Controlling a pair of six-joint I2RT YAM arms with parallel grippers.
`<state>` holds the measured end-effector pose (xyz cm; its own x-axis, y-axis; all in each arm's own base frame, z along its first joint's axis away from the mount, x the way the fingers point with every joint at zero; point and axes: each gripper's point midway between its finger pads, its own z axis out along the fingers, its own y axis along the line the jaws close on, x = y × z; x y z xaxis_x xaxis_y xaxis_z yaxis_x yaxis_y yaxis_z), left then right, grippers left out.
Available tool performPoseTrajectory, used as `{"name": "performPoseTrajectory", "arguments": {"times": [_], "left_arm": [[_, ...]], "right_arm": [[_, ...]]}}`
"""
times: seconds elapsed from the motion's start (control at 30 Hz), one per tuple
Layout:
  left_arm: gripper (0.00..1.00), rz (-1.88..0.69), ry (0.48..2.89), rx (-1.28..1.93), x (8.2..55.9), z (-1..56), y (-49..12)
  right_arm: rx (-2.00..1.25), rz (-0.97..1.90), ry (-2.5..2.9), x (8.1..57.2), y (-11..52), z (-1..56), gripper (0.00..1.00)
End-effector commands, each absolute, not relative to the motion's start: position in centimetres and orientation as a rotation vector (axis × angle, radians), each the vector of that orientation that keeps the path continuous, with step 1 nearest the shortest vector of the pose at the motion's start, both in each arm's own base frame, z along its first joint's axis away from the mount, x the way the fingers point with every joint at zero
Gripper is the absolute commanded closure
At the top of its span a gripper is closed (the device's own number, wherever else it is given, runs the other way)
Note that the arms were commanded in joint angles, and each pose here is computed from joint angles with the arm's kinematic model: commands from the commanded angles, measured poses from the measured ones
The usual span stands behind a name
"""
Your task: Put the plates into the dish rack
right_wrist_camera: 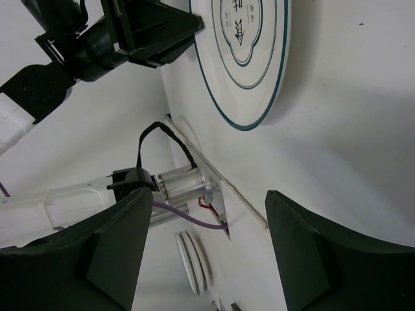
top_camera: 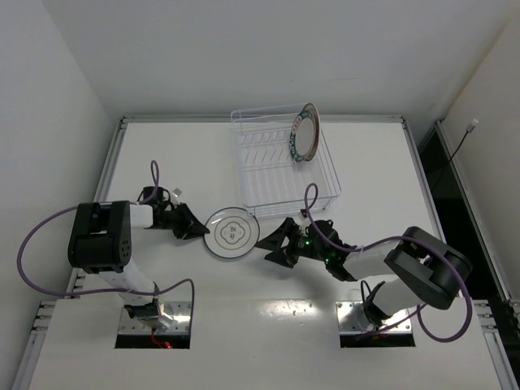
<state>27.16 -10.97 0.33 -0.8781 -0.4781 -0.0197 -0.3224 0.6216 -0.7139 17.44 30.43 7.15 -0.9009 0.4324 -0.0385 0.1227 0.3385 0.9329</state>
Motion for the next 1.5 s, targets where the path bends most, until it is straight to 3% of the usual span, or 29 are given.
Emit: {"name": "performPoseTrajectory", "arguments": {"times": [0.0, 0.17, 0.27, 0.5, 0.93, 1.47], "left_arm": [[1.0, -0.983, 2.716, -0.73, 25.2, -2.0, -10.5], [1.0, -0.917, 2.64, -0.767, 26.5, 1.1, -8.9], [1.0, -0.753, 2.569, -0.748, 28.4, 4.8, -6.0], [1.0, -0.598, 2.353, -0.717, 31.6, 13.9, -1.6], [1.0, -0.966, 2.093, -0.558, 32.8, 24.3, -5.6], [1.0, -1.263, 2.133, -0.373, 29.5, 24.2, -15.3]], "right_arm": [[0.443, 1.642, 2.224, 18.0, 30.3, 9.4, 0.33], [0.387, 1.642, 2.23, 17.7, 30.2, 9.9, 0.33], [0.316, 1.621, 2.209, 17.7, 30.2, 10.9, 0.33], [0.166, 1.389, 2.177, 19.2, 28.7, 13.1, 0.33], [0.049, 1.415, 2.051, 21.6, 30.4, 17.2, 0.33], [0.151, 1.691, 1.863, 28.7, 34.5, 21.5, 0.3]]}}
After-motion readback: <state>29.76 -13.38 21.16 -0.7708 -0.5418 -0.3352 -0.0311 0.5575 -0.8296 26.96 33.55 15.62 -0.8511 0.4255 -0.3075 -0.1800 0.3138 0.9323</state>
